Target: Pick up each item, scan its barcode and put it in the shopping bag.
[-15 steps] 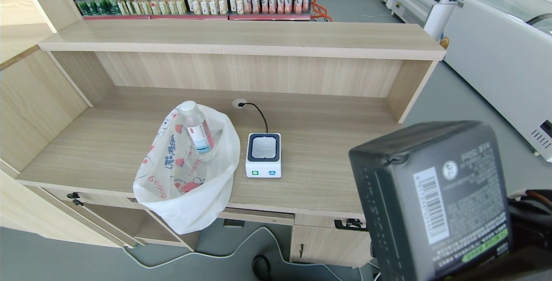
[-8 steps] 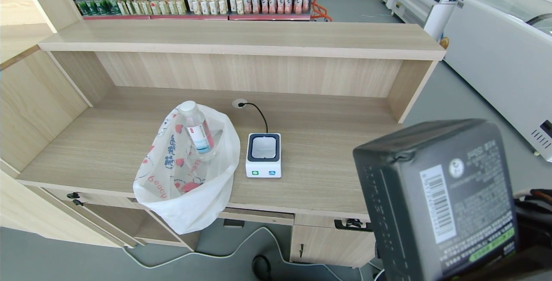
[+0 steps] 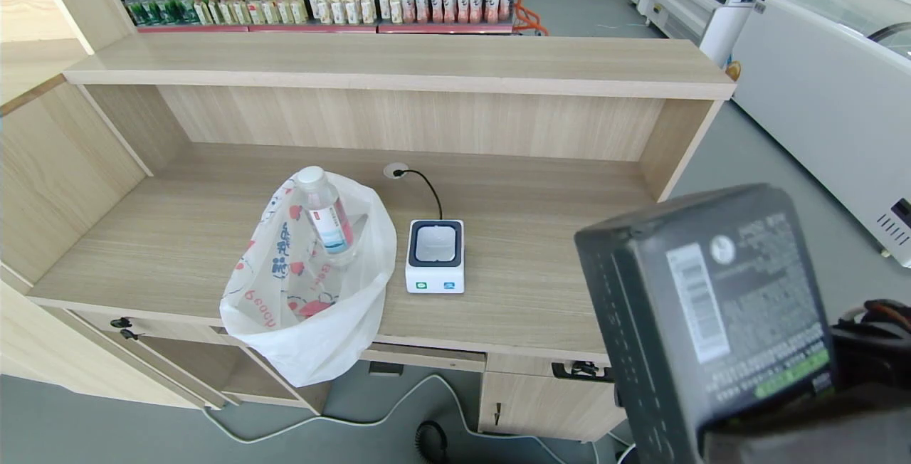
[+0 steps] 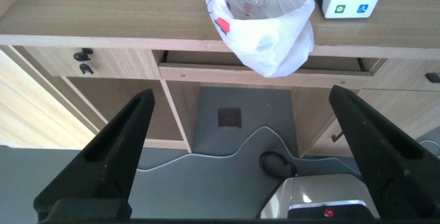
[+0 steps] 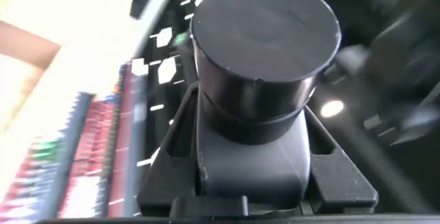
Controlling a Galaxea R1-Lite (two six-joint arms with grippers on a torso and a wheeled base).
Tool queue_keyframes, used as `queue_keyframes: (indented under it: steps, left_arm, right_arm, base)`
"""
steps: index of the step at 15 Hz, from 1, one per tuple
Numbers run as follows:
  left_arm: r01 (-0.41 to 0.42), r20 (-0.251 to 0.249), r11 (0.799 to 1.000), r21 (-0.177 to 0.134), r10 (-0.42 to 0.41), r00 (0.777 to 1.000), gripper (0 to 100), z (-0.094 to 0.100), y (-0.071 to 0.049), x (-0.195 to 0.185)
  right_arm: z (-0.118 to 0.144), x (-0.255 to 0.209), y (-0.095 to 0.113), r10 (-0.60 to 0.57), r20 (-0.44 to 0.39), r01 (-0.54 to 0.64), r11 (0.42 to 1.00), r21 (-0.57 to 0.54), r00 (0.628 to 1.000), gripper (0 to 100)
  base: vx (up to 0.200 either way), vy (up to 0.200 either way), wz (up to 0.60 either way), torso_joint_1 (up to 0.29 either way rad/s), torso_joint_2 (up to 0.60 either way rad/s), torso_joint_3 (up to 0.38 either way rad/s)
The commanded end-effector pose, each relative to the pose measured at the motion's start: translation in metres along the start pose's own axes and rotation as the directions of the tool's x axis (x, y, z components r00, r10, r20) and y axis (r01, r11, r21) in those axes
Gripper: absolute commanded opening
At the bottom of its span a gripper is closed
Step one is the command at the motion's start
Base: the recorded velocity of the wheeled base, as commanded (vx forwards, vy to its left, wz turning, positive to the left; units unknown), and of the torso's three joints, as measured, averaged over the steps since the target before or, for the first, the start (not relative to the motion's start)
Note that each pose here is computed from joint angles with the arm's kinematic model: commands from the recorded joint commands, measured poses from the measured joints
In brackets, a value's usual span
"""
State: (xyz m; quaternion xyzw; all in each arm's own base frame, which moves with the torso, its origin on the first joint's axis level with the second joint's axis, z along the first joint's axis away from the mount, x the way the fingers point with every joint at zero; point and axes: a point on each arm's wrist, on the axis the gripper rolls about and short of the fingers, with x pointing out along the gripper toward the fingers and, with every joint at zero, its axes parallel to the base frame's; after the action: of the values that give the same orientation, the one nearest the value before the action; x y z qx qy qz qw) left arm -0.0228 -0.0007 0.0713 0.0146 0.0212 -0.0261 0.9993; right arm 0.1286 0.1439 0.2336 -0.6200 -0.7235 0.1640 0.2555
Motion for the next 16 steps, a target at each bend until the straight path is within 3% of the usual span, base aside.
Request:
queue_keyframes:
  steps: [1,2,3,4,5,6,7,9,10,11,12,13,16]
  left_arm:
    - [-0.001,0.0,1.0,0.001,0.001,1.0,100,0.0,0.0,0.0]
    - [0.001,0.0,1.0,0.001,-0.001,1.0,100,0.0,0.0,0.0]
    - [0.001,0.0,1.0,0.001,-0.001,1.0,100,0.0,0.0,0.0]
    - [-0.001,0.0,1.0,-0.001,0.001,1.0,100,0.0,0.0,0.0]
    - [0.001,0.0,1.0,0.001,-0.001,1.0,100,0.0,0.0,0.0]
    - [0.001,0.0,1.0,0.001,-0.001,1.0,100,0.0,0.0,0.0]
    - [-0.001,0.0,1.0,-0.001,0.001,1.0,100,0.0,0.0,0.0]
    - [-0.001,0.0,1.0,0.001,0.001,1.0,100,0.0,0.0,0.0]
    - [0.001,0.0,1.0,-0.001,-0.001,1.0,100,0.0,0.0,0.0]
    - [0.001,0.0,1.0,0.001,-0.001,1.0,100,0.0,0.0,0.0]
    - [-0.001,0.0,1.0,0.001,0.001,1.0,100,0.0,0.0,0.0]
    - [0.001,0.0,1.0,0.001,-0.001,1.0,100,0.0,0.0,0.0]
    - [0.001,0.0,1.0,-0.001,-0.001,1.0,100,0.0,0.0,0.0]
  right_arm:
    - [-0.015,-0.031,0.02,0.311,-0.22,-0.175,0.86,0.478,0.925,0]
    - [-0.017,-0.04,0.019,0.409,-0.293,-0.146,0.761,0.632,0.864,0]
    - [-0.014,-0.058,0.02,0.584,-0.394,0.019,0.543,0.839,0.71,0]
    - [-0.014,-0.076,0.023,0.666,-0.421,0.175,0.405,0.897,0.615,0]
    - [-0.012,-0.094,0.028,0.731,-0.406,0.303,0.278,0.911,0.548,0]
    - [-0.015,-0.109,0.03,0.783,-0.413,0.408,0.224,0.885,0.466,0]
    - [-0.017,-0.117,0.029,0.802,-0.417,0.516,0.162,0.841,0.427,0]
    - [-0.013,-0.123,0.03,0.825,-0.413,0.733,-0.001,0.681,0.385,0]
    - [-0.014,-0.123,0.031,0.828,-0.414,0.785,-0.05,0.617,0.378,0]
    - [-0.02,-0.121,0.031,0.82,-0.424,0.862,-0.154,0.483,0.384,0]
    - [-0.025,-0.119,0.032,0.815,-0.43,0.888,-0.207,0.41,0.388,0]
    - [-0.044,-0.113,0.032,0.786,-0.46,0.909,-0.329,0.256,0.414,0]
    - [-0.071,-0.107,0.04,0.753,-0.482,0.869,-0.493,0.038,0.448,0]
  base:
    - [0.0,0.0,0.0,0.0,0.0,0.0]
    - [0.0,0.0,0.0,0.0,0.0,0.0]
    - [0.0,0.0,0.0,0.0,0.0,0.0]
    - [0.0,0.0,0.0,0.0,0.0,0.0]
    - [0.0,0.0,0.0,0.0,0.0,0.0]
    - [0.0,0.0,0.0,0.0,0.0,0.0]
    - [0.0,0.0,0.0,0.0,0.0,0.0]
    - [0.0,0.0,0.0,0.0,0.0,0.0]
    - [0.0,0.0,0.0,0.0,0.0,0.0]
    - [0.0,0.0,0.0,0.0,0.0,0.0]
    - [0.0,0.0,0.0,0.0,0.0,0.0]
    - [0.0,0.0,0.0,0.0,0.0,0.0]
    - [0.0,0.0,0.0,0.0,0.0,0.0]
